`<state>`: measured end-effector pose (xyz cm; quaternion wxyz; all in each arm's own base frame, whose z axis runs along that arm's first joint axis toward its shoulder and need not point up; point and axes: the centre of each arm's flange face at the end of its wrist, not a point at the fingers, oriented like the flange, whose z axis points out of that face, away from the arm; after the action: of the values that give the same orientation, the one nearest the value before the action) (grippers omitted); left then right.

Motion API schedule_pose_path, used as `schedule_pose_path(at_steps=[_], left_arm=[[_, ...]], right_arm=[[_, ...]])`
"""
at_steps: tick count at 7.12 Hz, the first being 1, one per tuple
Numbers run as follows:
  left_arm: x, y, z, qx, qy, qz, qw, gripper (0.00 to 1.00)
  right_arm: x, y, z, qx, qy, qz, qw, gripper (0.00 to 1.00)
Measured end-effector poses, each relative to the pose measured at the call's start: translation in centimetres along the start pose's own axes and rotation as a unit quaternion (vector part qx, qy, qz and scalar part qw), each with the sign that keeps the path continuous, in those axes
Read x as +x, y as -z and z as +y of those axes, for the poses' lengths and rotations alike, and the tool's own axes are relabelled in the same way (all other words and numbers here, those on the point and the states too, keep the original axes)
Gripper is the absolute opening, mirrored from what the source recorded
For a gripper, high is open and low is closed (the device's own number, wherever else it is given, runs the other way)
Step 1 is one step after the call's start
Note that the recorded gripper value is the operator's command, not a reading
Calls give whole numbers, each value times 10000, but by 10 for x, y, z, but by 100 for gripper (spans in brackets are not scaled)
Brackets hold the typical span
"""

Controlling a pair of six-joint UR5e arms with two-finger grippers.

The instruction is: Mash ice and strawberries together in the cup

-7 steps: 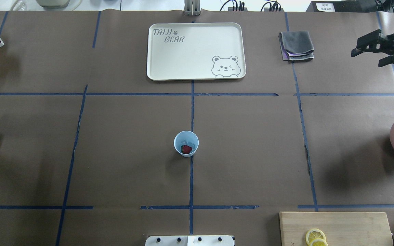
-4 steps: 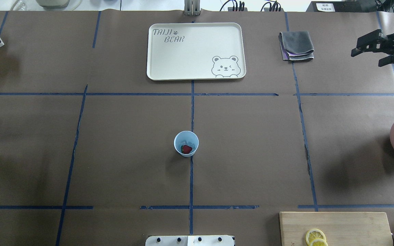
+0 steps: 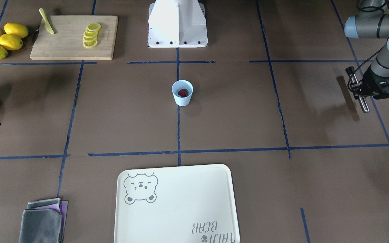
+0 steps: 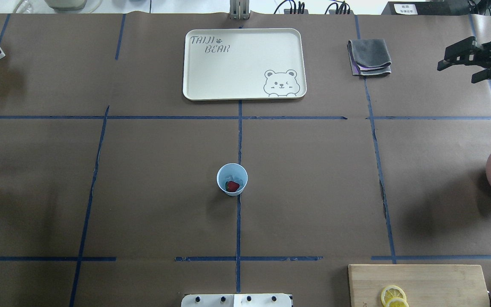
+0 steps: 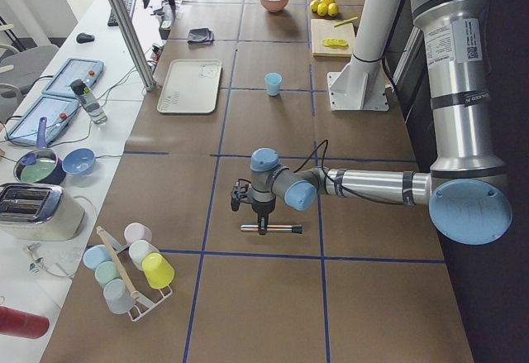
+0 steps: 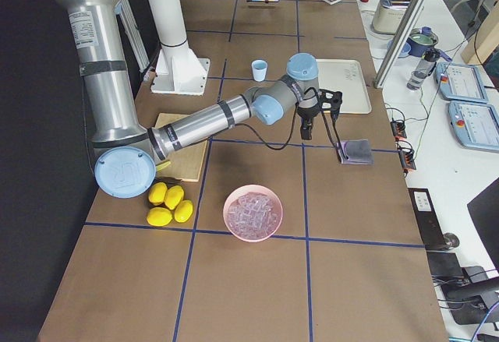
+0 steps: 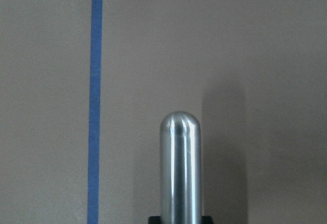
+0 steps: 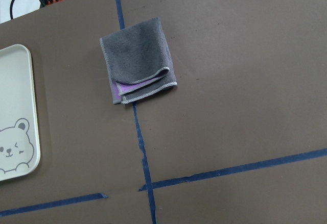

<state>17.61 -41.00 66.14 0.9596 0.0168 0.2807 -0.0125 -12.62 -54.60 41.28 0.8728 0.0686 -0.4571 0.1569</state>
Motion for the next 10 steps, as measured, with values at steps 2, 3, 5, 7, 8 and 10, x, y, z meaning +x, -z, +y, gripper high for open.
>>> schedule_pose_path(at_steps=[2, 3, 5, 7, 8, 10], left_arm=[[0, -1, -1, -3, -7, -3, 10000, 8], [1, -2, -2, -5, -16, -6, 10000, 8], [2, -8, -6, -25, -66, -24, 10000, 9], [2, -12, -8, -42, -135, -38, 9999, 59], [2, -12, -8, -43, -147, -39, 9999, 70], [2, -12, -8, -41, -160, -39, 9999, 81]], right_arm=[[0, 0, 0, 3, 2, 2, 10000, 100], [0, 0, 0, 4, 1, 3, 10000, 100], [0, 0, 0, 9, 4, 0, 10000, 100], [-1, 1, 0, 8, 7, -4, 10000, 100], [-1, 1, 0, 10, 8, -5, 10000, 100], [-1, 1, 0, 13, 13, -9, 10000, 100]])
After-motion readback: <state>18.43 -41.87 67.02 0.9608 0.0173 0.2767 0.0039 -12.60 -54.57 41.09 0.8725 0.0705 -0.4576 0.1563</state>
